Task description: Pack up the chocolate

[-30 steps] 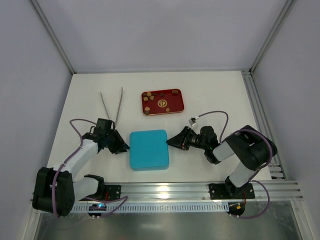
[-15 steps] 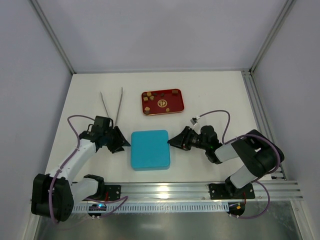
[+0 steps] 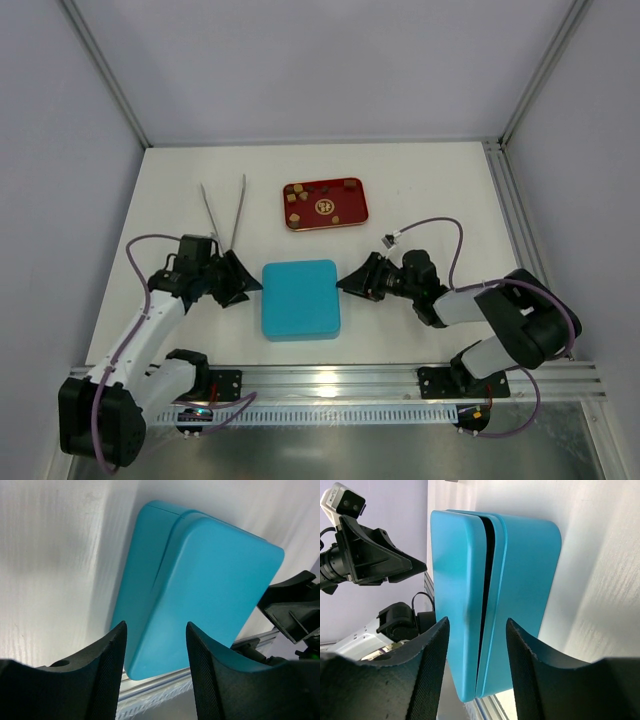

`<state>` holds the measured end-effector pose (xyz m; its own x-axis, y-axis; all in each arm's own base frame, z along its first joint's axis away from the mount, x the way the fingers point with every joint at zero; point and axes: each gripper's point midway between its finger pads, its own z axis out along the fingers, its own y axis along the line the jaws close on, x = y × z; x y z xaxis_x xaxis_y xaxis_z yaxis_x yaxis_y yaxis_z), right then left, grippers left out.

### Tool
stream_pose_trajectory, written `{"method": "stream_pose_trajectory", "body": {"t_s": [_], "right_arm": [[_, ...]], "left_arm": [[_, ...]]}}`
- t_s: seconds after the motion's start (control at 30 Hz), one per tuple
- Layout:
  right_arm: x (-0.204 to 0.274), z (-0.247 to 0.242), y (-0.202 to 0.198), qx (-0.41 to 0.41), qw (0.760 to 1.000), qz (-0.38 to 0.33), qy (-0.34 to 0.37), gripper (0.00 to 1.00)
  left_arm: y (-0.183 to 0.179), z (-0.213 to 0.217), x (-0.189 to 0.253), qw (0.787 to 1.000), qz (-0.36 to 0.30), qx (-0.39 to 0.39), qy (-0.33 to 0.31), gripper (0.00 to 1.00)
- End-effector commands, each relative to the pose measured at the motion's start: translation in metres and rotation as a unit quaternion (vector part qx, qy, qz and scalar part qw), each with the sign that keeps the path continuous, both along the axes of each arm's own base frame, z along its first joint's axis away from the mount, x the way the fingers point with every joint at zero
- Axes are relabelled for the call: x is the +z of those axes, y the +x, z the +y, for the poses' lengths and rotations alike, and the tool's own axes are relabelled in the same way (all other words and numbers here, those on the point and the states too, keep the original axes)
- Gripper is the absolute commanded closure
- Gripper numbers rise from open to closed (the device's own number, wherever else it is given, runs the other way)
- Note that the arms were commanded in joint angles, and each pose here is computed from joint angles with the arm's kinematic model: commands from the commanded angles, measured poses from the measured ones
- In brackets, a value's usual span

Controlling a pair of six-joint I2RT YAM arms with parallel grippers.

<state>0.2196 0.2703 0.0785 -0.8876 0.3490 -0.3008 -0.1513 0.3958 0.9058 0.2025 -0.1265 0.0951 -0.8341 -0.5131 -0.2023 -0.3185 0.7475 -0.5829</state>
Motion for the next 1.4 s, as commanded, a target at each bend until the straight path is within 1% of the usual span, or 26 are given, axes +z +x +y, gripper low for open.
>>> {"method": "stream_pose_trajectory", "body": {"t_s": [0.0, 0.03, 0.07, 0.13, 0.27, 0.4, 0.47, 0.93, 1.03, 1.17, 1.37], "right_arm": [[0.021, 0.003, 0.012, 0.000, 0.999, -0.054, 0.003, 0.48], [0.021, 0.003, 0.011, 0.001, 0.998, -0.055, 0.002, 0.46], [0.022, 0.002, 0.011, 0.002, 0.998, -0.059, 0.001, 0.45], [0.023, 0.003, 0.011, 0.008, 0.998, -0.063, 0.001, 0.43], [0.026, 0.005, 0.010, 0.016, 0.998, -0.068, -0.001, 0.39], [0.027, 0.006, 0.011, 0.019, 0.997, -0.072, -0.007, 0.37], [0.028, 0.007, 0.010, 0.021, 0.997, -0.072, -0.007, 0.37], [0.024, 0.019, 0.005, 0.030, 0.997, -0.072, -0.028, 0.38], [0.025, 0.019, 0.006, 0.028, 0.996, -0.073, -0.031, 0.41], [0.027, 0.020, 0.006, 0.028, 0.996, -0.076, -0.034, 0.42], [0.027, 0.020, 0.004, 0.030, 0.996, -0.076, -0.036, 0.46]], "left_arm": [[-0.003, -0.012, 0.011, 0.999, -0.013, -0.010, -0.047, 0.49], [-0.004, -0.013, 0.009, 0.998, -0.017, -0.009, -0.052, 0.48], [-0.004, -0.014, 0.011, 0.998, -0.021, -0.006, -0.060, 0.45], [-0.007, -0.017, 0.009, 0.997, -0.023, -0.007, -0.070, 0.43], [-0.011, -0.018, 0.005, 0.997, -0.024, -0.006, -0.078, 0.35], [-0.012, -0.024, 0.006, 0.995, -0.024, -0.013, -0.099, 0.32], [-0.012, -0.026, 0.005, 0.994, -0.023, -0.017, -0.105, 0.31], [-0.014, -0.034, 0.002, 0.991, -0.011, -0.039, -0.126, 0.32], [-0.014, -0.035, 0.004, 0.991, -0.011, -0.043, -0.129, 0.33], [-0.013, -0.037, 0.006, 0.990, -0.011, -0.049, -0.132, 0.34], [-0.014, -0.039, 0.003, 0.989, -0.003, -0.054, -0.134, 0.35]]}}
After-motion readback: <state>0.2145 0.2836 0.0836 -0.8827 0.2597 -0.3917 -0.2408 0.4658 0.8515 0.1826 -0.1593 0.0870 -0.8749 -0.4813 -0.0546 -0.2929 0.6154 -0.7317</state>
